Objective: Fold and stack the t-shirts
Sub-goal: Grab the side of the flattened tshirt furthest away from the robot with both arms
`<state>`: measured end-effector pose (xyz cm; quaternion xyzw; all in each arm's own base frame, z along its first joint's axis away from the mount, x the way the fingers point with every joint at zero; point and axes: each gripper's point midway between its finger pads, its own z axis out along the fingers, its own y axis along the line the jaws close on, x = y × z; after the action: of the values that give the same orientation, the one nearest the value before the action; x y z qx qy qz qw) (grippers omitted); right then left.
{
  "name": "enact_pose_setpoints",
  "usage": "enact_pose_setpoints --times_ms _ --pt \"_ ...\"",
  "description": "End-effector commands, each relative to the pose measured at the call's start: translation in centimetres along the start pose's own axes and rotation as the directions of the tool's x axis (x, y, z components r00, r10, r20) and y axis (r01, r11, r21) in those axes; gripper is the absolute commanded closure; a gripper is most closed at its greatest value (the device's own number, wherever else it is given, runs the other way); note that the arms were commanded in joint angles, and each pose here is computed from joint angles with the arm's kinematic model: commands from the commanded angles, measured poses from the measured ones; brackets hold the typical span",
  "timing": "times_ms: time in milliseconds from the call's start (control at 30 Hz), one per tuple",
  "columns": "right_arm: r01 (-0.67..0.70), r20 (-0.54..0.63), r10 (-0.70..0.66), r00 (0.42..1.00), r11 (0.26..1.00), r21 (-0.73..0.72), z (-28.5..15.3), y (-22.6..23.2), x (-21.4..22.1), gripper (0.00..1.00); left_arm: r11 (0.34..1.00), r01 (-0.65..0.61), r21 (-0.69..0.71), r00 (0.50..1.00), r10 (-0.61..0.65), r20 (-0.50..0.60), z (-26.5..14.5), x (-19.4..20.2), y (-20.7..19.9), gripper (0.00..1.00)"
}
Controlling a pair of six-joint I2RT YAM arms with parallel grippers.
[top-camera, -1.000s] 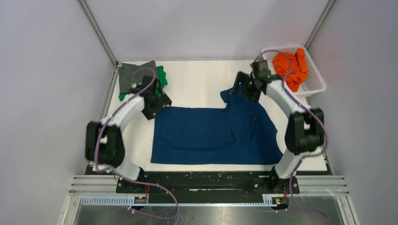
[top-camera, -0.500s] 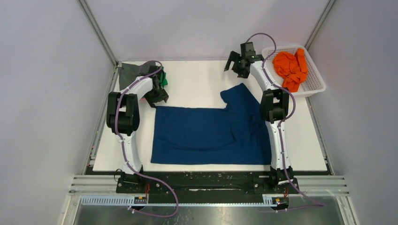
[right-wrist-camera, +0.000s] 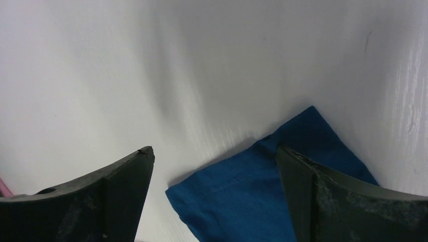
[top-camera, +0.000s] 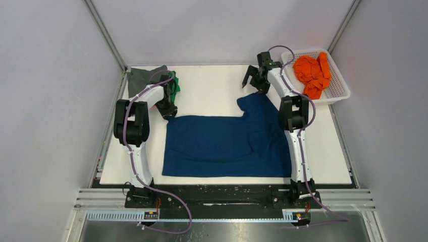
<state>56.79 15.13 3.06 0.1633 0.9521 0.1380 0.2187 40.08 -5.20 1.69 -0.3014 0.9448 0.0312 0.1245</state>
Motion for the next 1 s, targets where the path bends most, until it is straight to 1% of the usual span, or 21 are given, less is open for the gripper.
enact_pose_setpoints --times_ms 0,33,67,100,167,333,433,500,567,600,633,733,800,833,867,900,967 --pt "0.032 -0.097 -0.027 0.995 0.998 0.059 -1.8 -1.6 2.5 0.00 1.000 -0.025 -0.004 1.000 0.025 -0.019 -0.4 1.0 0.0 0.78" --pt "0.048 -0.101 -0.040 0.994 0.996 0.079 -2.0 -2.1 2.9 0.01 1.000 -0.030 -0.005 0.999 0.029 -0.013 -0.6 1.0 0.1 0.84" --pt "0.068 -0.106 -0.058 0.993 0.993 0.094 -2.2 -2.5 3.2 0.00 0.999 -0.032 -0.006 0.999 0.032 -0.009 -0.7 1.0 0.1 0.95" --pt "0.089 -0.113 -0.076 0.991 0.990 0.108 -2.4 -2.8 3.5 0.01 0.999 -0.034 -0.005 0.999 0.034 -0.006 -0.8 1.0 0.1 1.00" --pt "0.112 -0.133 -0.094 0.987 0.984 0.142 -2.7 -3.5 4.0 0.01 0.999 -0.041 0.009 0.999 0.041 0.007 -1.2 0.8 0.0 1.00" --pt "0.149 -0.194 -0.113 0.974 0.972 0.182 -2.9 -4.5 5.7 0.10 0.999 -0.040 0.032 0.997 0.038 0.062 -2.9 -0.1 -0.2 1.00" --pt "0.157 -0.192 -0.119 0.974 0.967 0.201 -2.8 -5.0 6.1 0.16 0.999 -0.039 0.038 0.996 0.036 0.079 -3.5 -0.2 0.0 1.00" --pt "0.156 -0.184 -0.118 0.976 0.965 0.209 -2.9 -5.0 6.1 0.27 0.998 -0.038 0.044 0.996 0.034 0.083 -3.7 -0.1 0.1 1.00" --pt "0.158 -0.172 -0.124 0.977 0.966 0.204 -2.9 -4.8 6.2 0.49 0.998 -0.036 0.050 0.996 0.032 0.084 -3.9 0.0 0.1 1.00" --pt "0.161 -0.165 -0.128 0.978 0.965 0.207 -2.9 -4.8 6.2 0.57 0.998 -0.035 0.051 0.996 0.031 0.085 -3.9 0.0 0.1 1.00" --pt "0.167 -0.164 -0.133 0.977 0.962 0.215 -2.8 -5.0 6.4 0.62 0.998 -0.035 0.051 0.996 0.030 0.087 -4.0 0.0 0.2 1.00" --pt "0.183 -0.162 -0.148 0.976 0.957 0.225 -2.8 -4.9 6.6 0.69 0.998 -0.034 0.052 0.996 0.030 0.089 -4.0 0.0 0.2 1.00" --pt "0.187 -0.163 -0.153 0.975 0.956 0.224 -2.8 -4.9 6.6 0.78 0.998 -0.034 0.056 0.996 0.029 0.087 -4.0 0.0 0.1 1.00" --pt "0.187 -0.161 -0.153 0.975 0.957 0.223 -2.8 -4.9 6.5 0.84 0.998 -0.035 0.057 0.996 0.030 0.087 -4.0 0.0 0.1 1.00" --pt "0.190 -0.158 -0.157 0.975 0.957 0.221 -2.8 -4.8 6.4 0.97 0.998 -0.033 0.062 0.996 0.028 0.090 -4.1 -0.1 0.0 1.00" --pt "0.196 -0.150 -0.166 0.975 0.957 0.215 -2.9 -4.6 6.2 1.00 0.997 -0.035 0.064 0.995 0.029 0.093 -4.2 -0.1 0.0 1.00" --pt "0.221 -0.119 -0.201 0.972 0.956 0.192 -3.4 -3.9 5.2 1.00 0.997 -0.036 0.069 0.995 0.030 0.099 -4.4 -0.2 -0.1 1.00"
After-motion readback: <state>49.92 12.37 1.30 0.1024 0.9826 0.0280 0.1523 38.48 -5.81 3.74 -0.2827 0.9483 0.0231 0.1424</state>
